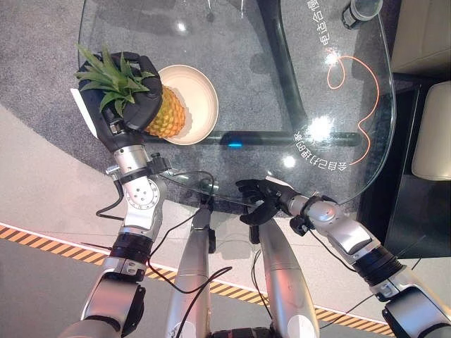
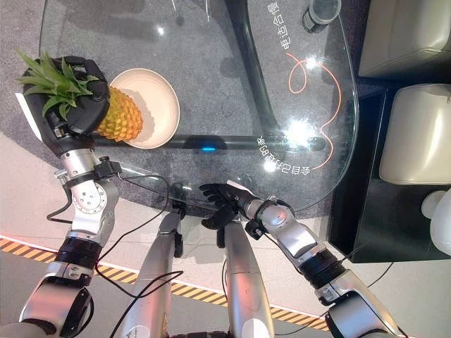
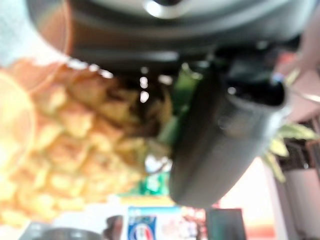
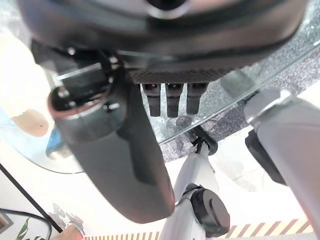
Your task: Pick up the fruit to the plate
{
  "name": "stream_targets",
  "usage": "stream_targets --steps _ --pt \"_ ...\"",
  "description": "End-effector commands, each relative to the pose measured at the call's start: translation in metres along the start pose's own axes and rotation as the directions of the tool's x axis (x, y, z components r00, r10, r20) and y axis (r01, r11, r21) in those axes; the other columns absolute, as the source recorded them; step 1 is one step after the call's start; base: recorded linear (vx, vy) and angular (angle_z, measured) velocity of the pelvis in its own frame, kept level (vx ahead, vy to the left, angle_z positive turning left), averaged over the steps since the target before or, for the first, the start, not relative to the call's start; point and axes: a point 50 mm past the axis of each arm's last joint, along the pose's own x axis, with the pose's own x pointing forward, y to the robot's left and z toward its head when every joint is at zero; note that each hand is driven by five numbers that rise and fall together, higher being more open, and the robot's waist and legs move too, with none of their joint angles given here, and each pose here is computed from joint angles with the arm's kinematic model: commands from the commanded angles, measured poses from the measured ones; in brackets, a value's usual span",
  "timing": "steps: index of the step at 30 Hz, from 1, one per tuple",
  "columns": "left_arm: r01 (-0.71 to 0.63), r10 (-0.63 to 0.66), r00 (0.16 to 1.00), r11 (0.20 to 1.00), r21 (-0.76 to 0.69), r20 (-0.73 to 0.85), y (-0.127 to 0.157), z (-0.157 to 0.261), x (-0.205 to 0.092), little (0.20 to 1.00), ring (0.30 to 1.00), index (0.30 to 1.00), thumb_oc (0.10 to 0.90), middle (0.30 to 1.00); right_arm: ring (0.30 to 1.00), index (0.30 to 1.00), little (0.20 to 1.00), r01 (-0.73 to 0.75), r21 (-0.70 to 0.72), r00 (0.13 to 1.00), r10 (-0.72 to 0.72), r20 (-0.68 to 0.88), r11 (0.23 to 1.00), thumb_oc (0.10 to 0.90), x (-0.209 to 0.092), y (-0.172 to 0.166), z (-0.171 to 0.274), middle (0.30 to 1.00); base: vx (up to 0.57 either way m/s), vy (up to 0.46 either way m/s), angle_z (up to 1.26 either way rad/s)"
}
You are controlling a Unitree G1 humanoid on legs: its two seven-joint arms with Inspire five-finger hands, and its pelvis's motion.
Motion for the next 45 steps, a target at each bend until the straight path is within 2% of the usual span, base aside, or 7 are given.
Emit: stream_targets --steps 1,13,32,45 --pt "0.026 0.001 0.948 0.996 -0.081 0.319 -0.008 0.047 0.028 0.200 0.300 0.300 0.100 0.300 0.900 0.900 0.900 -0.137 0.037 0.990 0.135 0.044 0.990 0.800 0.002 0.025 0.001 0.900 0.00 0.040 -0.06" --pt "-0.027 0.049 0.915 0.998 -0.060 0.400 -0.012 0.054 0.042 0.200 0.300 0.300 0.100 0.300 0.900 0.900 0.900 -0.132 0.036 0.990 0.131 0.046 0.991 0.800 0.006 0.017 0.006 0.900 0.00 0.008 -0.03" --pt "-0.024 0.070 0.880 0.994 -0.104 0.469 -0.031 0.069 0.060 0.200 0.300 0.300 0.100 0.300 0.900 0.900 0.900 -0.111 0.039 0.993 0.109 0.053 0.993 0.800 0.013 0.009 0.016 0.900 0.00 0.010 -0.02" --pt "-0.072 0.094 0.931 0.995 -0.074 0.352 -0.028 0.055 0.077 0.200 0.300 0.300 0.100 0.300 0.900 0.900 0.900 -0.100 0.035 0.993 0.097 0.067 0.994 0.800 0.019 0.001 0.026 0.900 0.00 0.003 -0.01"
